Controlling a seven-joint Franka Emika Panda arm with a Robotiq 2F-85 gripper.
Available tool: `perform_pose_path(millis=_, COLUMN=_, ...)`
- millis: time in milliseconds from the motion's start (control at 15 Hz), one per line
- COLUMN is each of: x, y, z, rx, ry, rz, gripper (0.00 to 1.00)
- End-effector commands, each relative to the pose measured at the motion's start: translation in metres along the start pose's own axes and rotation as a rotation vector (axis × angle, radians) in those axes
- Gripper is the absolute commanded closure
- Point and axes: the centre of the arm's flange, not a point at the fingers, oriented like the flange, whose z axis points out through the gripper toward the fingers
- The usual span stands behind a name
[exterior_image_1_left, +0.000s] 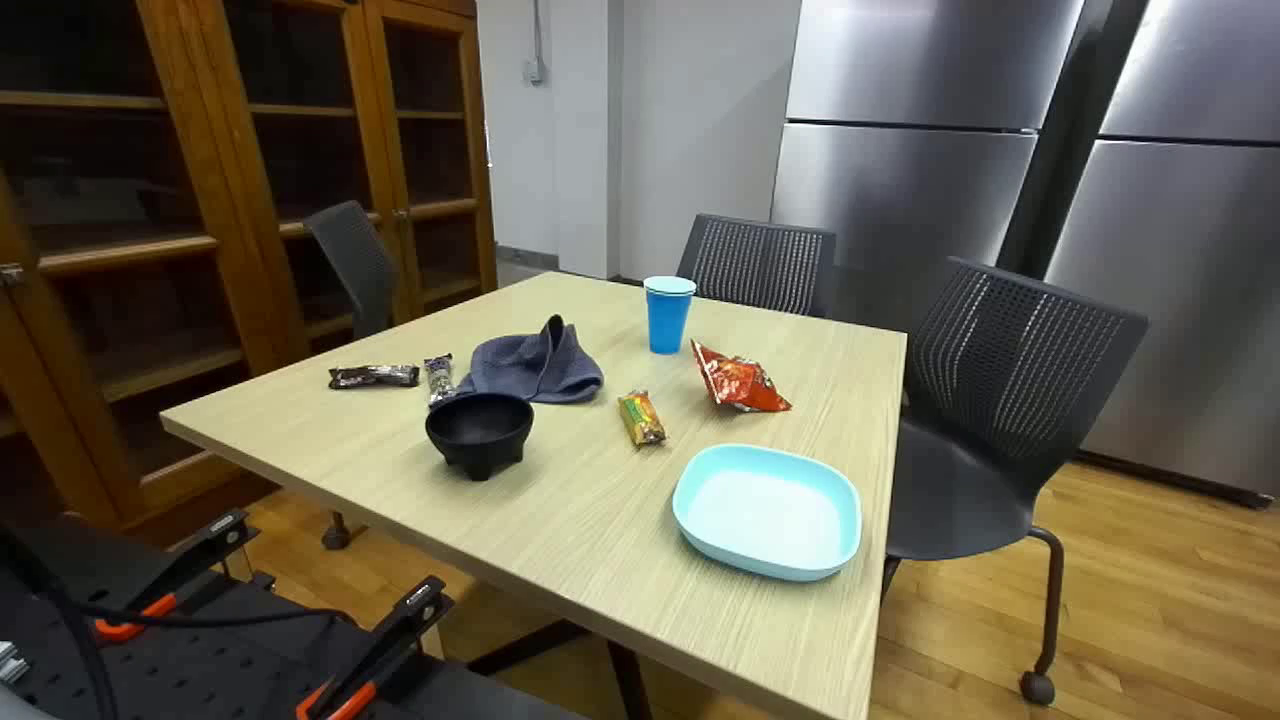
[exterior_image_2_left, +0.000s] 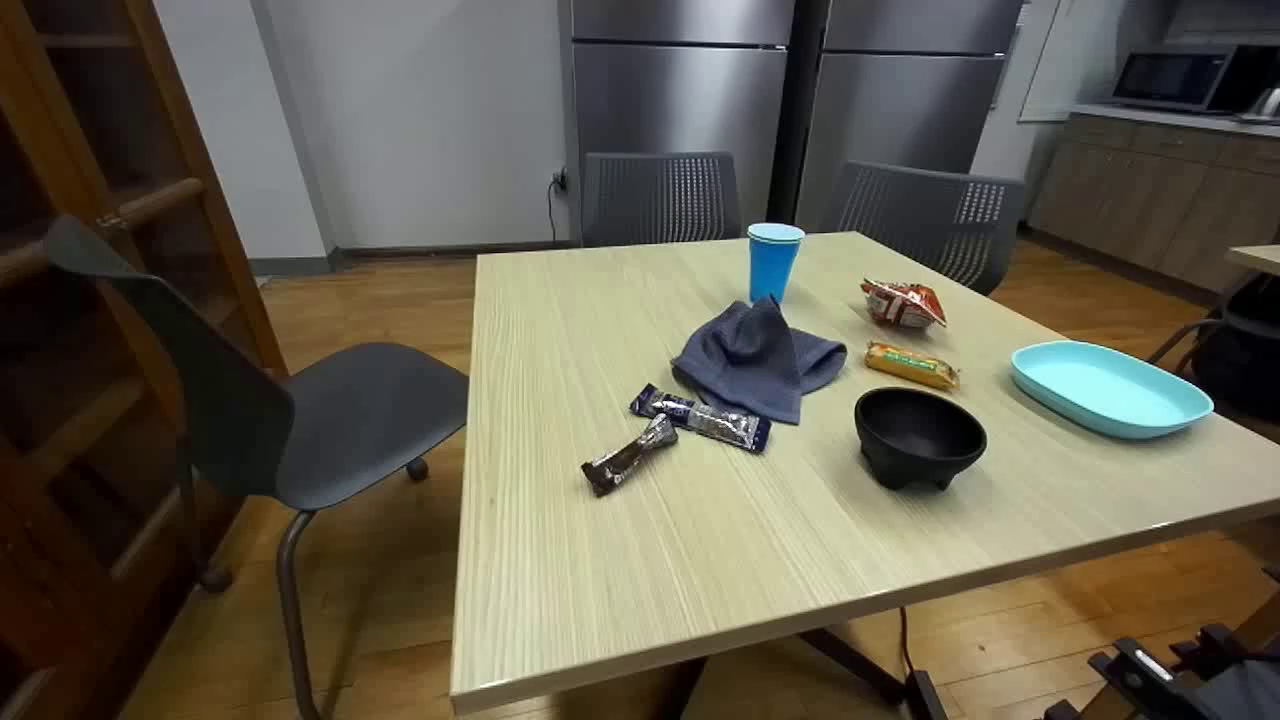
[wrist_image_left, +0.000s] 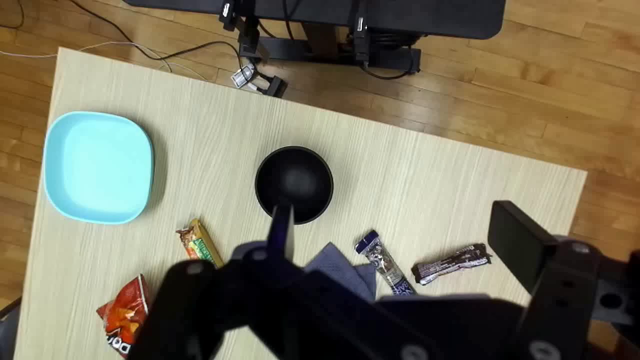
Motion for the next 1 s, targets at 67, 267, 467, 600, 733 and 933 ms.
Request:
perform_pose_path(millis=67, x=0.01, y=-0.004, z=0.003, rx=0.009, ry=0.004, rz=0.028, gripper=0.0)
perform_pose_path(millis=267, x=0.04, y=-0.012, z=0.015, rx=0.052, ry=-0.008, rz=0.058, gripper=0.0)
perform_pose_path(millis=467, x=0.069, y=-0.026, z=0.036, rx=0.105, ry=-0.023, rz=0.08, gripper=0.0)
perform_pose_path(millis=600, x=0.087, y=-0.037, z=0.05, rx=0.122, ry=-0.038, rz=0.1, gripper=0.0)
perform_pose_path(millis=733, x=0.103, y=-0.049, z=0.063, rx=0.129, ry=-0.051, rz=0.122, gripper=0.0)
perform_pose_path(millis=933, x=0.126, y=-0.07, z=0.08, rx=0.138, ry=-0.074, rz=0.151, gripper=0.0)
